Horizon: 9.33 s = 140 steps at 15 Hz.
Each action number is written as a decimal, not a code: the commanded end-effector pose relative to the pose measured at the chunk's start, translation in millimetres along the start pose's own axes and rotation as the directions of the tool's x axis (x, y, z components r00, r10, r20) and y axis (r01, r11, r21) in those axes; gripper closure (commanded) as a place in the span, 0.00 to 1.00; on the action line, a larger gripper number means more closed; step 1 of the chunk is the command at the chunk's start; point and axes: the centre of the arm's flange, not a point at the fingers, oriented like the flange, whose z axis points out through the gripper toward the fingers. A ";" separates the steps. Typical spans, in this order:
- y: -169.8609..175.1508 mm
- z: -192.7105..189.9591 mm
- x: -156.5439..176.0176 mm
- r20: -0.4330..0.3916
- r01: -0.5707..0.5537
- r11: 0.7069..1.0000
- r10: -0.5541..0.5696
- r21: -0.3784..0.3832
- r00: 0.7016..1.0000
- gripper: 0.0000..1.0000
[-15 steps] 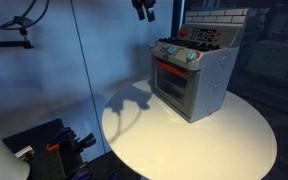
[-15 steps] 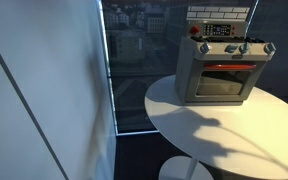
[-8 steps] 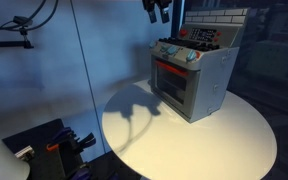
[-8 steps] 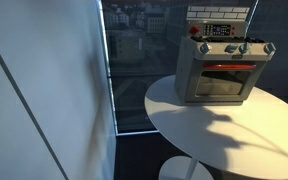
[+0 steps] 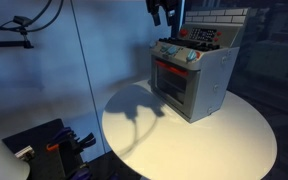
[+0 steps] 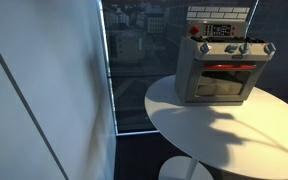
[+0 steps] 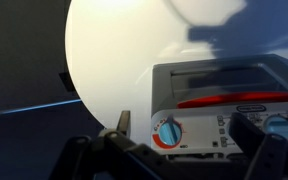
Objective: Turn the knob on the far right to the right
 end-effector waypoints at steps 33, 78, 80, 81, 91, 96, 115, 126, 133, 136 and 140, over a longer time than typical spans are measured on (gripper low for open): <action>32.0 69.3 49.5 -0.156 0.327 0.940 -0.309 0.103 0.938 0.00; 20.9 144.9 40.5 -0.357 0.346 0.922 -0.269 0.174 0.895 0.00; 18.1 147.1 40.7 -0.360 0.353 0.919 -0.273 0.177 0.892 0.00; 16.5 147.9 41.0 -0.360 0.356 0.917 -0.276 0.179 0.891 0.00; 5.7 148.8 42.3 -0.375 0.378 0.908 -0.291 0.182 0.880 0.00; 2.8 149.6 43.5 -0.380 0.386 0.906 -0.299 0.177 0.875 0.00; -2.5 150.4 43.1 -0.386 0.393 0.904 -0.306 0.168 0.870 0.18; 5.3 144.9 43.6 -0.407 0.369 0.918 -0.283 0.148 0.868 0.57; 14.7 140.2 43.3 -0.422 0.348 0.928 -0.264 0.135 0.867 0.93; 15.3 138.6 42.4 -0.419 0.338 0.932 -0.256 0.133 0.871 0.93; 16.1 138.5 42.8 -0.412 0.322 0.937 -0.244 0.132 0.878 0.93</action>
